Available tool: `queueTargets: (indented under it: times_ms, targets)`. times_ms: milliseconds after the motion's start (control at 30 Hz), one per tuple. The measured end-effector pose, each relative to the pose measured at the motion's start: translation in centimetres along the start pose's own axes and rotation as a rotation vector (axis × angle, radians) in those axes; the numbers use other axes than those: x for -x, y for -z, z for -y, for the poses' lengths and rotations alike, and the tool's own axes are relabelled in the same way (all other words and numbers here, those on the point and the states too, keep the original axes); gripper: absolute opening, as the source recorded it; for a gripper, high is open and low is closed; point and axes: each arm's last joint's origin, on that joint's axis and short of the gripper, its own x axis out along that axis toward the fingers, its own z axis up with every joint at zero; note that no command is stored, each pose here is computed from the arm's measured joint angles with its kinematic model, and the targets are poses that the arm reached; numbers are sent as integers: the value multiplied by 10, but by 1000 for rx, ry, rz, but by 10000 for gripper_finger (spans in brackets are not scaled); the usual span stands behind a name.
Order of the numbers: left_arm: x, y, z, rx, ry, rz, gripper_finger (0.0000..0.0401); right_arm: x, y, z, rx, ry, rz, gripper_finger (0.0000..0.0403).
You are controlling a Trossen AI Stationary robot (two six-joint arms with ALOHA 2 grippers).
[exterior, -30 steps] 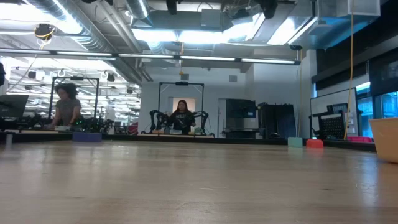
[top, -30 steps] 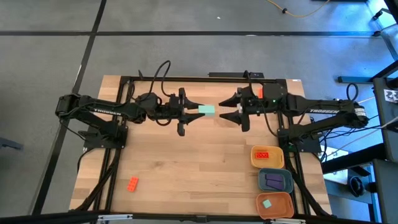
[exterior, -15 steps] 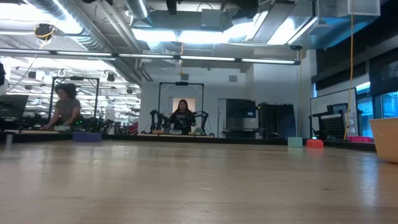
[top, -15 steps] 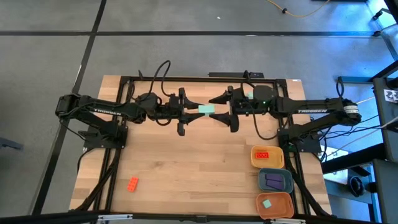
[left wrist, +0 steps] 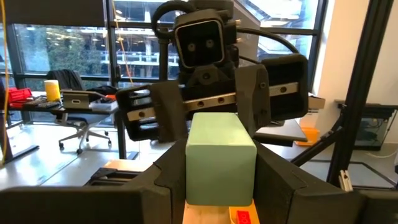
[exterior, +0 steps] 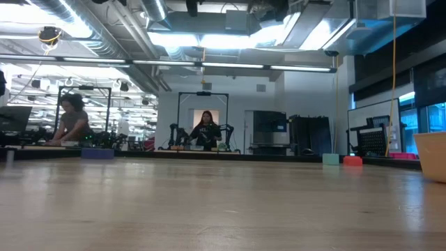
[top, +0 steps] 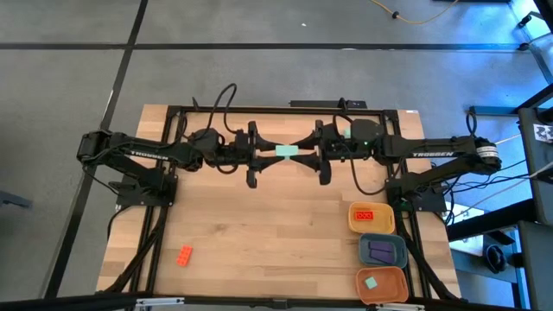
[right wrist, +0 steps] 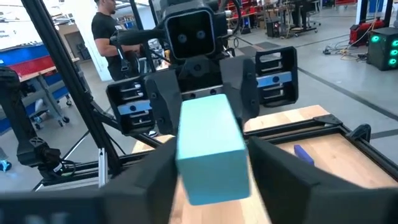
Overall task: Sort & place blocks by color
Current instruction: Put the bottom light blue block into the orange bin
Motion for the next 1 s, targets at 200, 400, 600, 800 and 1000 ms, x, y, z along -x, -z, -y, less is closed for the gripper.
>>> queueTargets:
  times_ms: [200, 400, 600, 800, 1000]
  targets:
    - [0, 0, 0, 17, -5, 3, 124, 0, -1, 0, 26, -14, 3, 139]
    - [0, 0, 0, -20, -7, 0, 160, 0, -1, -1, 12, -24, 0, 139]
    - [0, 0, -1, -13, -25, -3, 223, 0, 0, -1, 8, -27, -1, 139]
    - [1, -1, -1, 3, -21, -1, 249, 0, 0, -1, 20, -26, -1, 139]
    - [17, -17, 0, 6, -3, -32, 254, 15, -7, 2, 30, 4, -23, 139]
